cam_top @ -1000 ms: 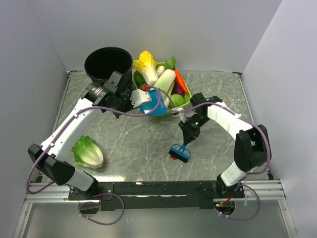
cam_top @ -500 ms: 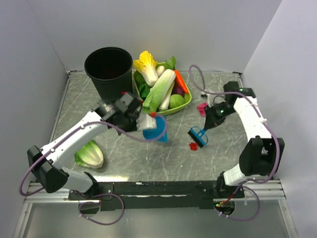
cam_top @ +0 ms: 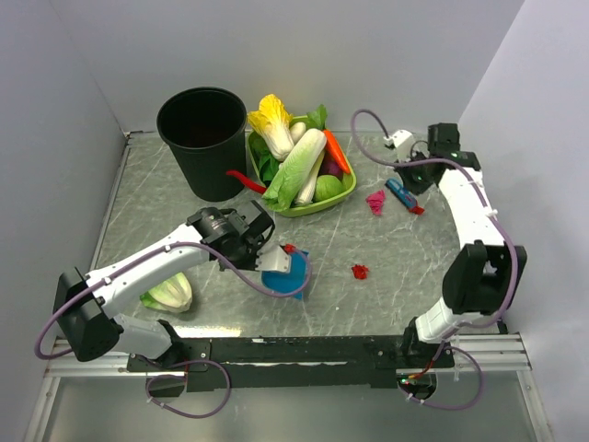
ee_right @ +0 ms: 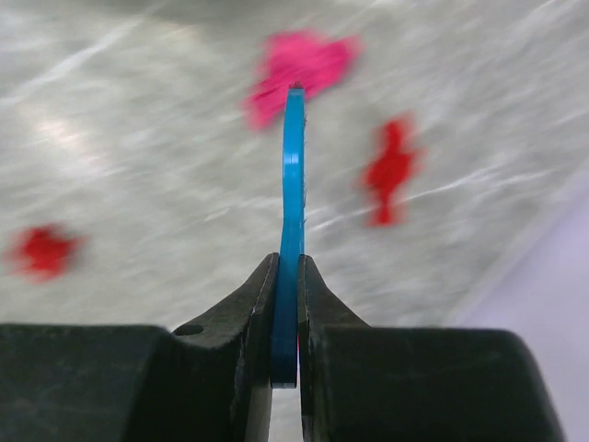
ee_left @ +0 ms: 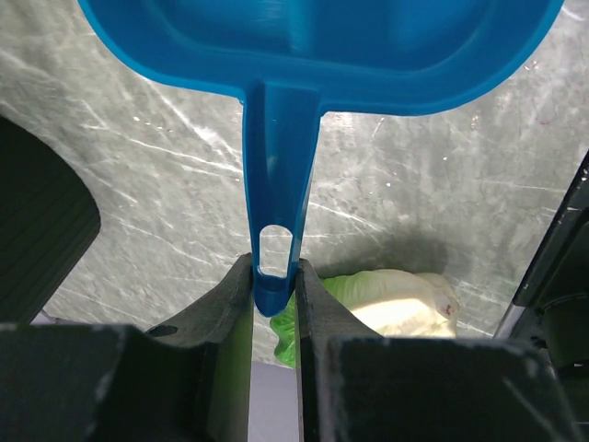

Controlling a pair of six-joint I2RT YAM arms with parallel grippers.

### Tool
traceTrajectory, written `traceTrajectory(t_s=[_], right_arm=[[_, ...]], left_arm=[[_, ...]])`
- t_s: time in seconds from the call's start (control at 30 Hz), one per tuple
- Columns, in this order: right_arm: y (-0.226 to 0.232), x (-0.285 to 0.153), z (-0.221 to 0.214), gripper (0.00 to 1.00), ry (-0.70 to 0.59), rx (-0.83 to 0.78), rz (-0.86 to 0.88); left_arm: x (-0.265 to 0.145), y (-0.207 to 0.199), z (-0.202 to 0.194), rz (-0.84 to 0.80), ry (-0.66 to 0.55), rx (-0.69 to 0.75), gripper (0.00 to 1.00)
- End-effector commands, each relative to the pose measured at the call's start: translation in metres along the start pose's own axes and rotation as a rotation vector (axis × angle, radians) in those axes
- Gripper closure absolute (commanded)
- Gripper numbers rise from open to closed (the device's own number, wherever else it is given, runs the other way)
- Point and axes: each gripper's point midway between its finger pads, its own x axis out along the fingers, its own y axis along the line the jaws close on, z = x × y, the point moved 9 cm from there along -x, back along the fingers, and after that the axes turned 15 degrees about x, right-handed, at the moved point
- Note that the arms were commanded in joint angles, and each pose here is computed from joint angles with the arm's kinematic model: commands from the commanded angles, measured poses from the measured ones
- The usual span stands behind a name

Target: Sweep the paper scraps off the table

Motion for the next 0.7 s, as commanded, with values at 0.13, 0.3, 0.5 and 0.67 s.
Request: traceTrajectory(t_s=[0.13, 0.3, 0.5, 0.67], right_arm=[[-0.051, 0.06, 0.059, 1.0, -0.064, -0.314, -0.337], [-0.039, 0.101, 0.059, 1.0, -0.02, -0.506, -0.306], [-0.007, 0.117, 0.032, 1.0, 0.053, -0.688, -0.229], [0.04, 0.093, -0.017, 1.0, 0.104, -0.823, -0.069]], left_arm=[[0.009, 0.0, 0.009, 0.032, -0.072, -0.021, 0.99], [0.018, -0.005, 0.009, 0.018, -0.078, -0.031, 0.99], [0.026, -0.013, 0.006, -0.005, -0.065, -0.035, 0.99], [0.03, -0.018, 0.005, -0.002, -0.072, -0.048, 0.99]])
